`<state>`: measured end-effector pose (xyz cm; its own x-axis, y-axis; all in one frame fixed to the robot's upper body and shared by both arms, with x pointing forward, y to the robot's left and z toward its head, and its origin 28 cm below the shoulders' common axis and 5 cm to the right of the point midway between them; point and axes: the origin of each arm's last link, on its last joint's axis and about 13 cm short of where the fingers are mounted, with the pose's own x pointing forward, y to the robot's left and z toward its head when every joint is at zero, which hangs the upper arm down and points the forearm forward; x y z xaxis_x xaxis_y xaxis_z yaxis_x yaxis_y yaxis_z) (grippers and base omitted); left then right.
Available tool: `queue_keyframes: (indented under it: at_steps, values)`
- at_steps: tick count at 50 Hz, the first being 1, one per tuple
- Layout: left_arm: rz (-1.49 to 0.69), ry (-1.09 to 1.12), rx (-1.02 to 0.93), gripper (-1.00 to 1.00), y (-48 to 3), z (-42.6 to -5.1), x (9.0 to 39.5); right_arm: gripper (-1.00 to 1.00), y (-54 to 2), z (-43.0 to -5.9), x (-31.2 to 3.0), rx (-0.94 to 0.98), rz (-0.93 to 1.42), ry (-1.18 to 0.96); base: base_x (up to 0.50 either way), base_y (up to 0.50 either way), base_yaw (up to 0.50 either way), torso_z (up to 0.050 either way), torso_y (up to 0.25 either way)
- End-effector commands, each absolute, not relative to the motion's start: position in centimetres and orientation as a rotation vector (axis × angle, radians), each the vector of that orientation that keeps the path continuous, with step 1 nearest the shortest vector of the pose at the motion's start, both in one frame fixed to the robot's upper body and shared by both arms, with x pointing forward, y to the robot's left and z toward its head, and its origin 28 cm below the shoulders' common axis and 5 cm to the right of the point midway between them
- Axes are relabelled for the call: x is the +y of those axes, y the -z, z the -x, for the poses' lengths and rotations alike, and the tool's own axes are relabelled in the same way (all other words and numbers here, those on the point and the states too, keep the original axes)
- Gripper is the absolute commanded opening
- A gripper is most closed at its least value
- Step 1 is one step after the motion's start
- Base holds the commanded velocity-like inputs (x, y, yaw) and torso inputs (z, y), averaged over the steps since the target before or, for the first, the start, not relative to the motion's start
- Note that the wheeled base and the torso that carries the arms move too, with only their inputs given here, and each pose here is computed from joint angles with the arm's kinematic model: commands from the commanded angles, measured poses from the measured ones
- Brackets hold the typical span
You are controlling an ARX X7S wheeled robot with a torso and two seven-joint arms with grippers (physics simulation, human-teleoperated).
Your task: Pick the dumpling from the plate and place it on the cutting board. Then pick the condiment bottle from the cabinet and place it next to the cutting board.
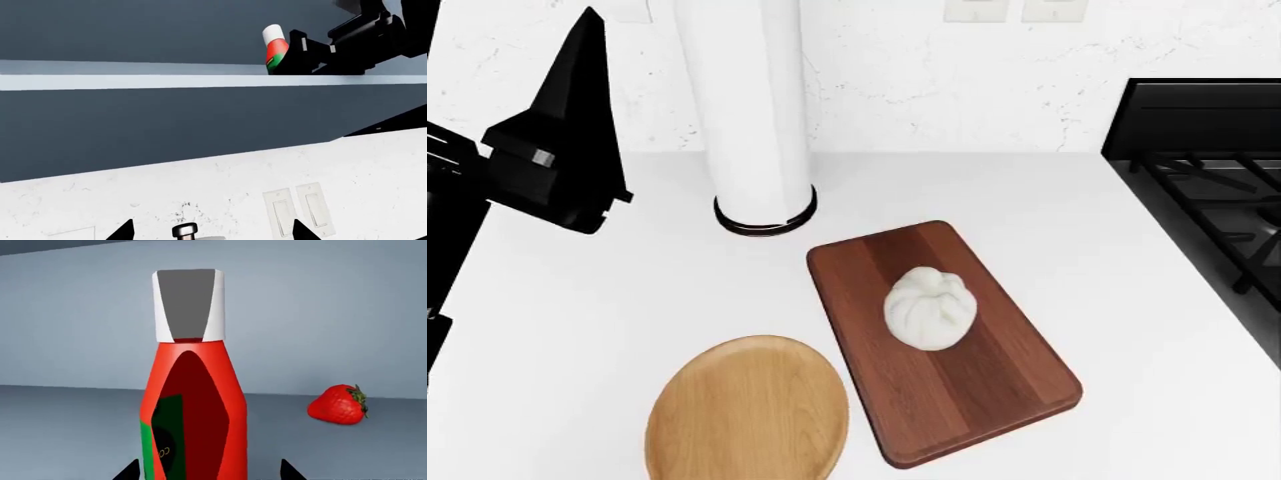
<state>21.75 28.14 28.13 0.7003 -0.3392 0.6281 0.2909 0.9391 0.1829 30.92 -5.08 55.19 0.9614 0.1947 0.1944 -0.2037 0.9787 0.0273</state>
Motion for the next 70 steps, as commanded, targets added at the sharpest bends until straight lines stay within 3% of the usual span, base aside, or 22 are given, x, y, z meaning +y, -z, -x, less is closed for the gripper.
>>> queue_keyframes:
  at_steps: [1, 23, 28, 35, 62, 63, 70]
  values:
    - [0.042, 0.456, -0.361, 1.0, -20.4, -21.8, 25.8, 1.0, -53.2, -31.9, -5.5, -0.017, -0.116, -0.211, 0.0, 0.0, 0.0, 0.0, 0.0]
    - [0.045, 0.459, -0.355, 1.0, -20.1, -22.0, 25.8, 1.0, -50.7, -33.3, -5.6, 0.113, -0.163, -0.232, 0.0, 0.0, 0.0, 0.0, 0.0]
    - [0.017, 0.348, -0.439, 1.0, -20.3, -22.4, 25.8, 1.0, -50.4, -33.5, -5.6, 0.113, -0.143, -0.227, 0.0, 0.0, 0.0, 0.0, 0.0]
    - [-0.004, 0.471, -0.459, 1.0, -20.0, -21.3, 25.6, 1.0, -50.3, -33.7, -5.6, 0.112, -0.127, -0.222, 0.0, 0.0, 0.0, 0.0, 0.0]
    - [-0.026, 0.498, -0.575, 1.0, -19.4, -21.0, 25.6, 1.0, -49.9, -34.1, -5.9, 0.112, -0.148, -0.215, 0.0, 0.0, 0.0, 0.0, -0.049]
    - [-0.027, 0.5, -0.577, 1.0, -19.4, -21.0, 25.6, -1.0, -49.8, -34.2, -6.0, 0.107, -0.133, -0.203, 0.0, 0.0, 0.0, 0.0, -0.031]
    - [-0.032, 0.512, -0.586, 1.0, -19.4, -20.8, 25.6, -1.0, -50.2, -34.3, -6.2, 0.065, -0.12, -0.153, 0.0, 0.0, 0.0, 0.0, -0.031]
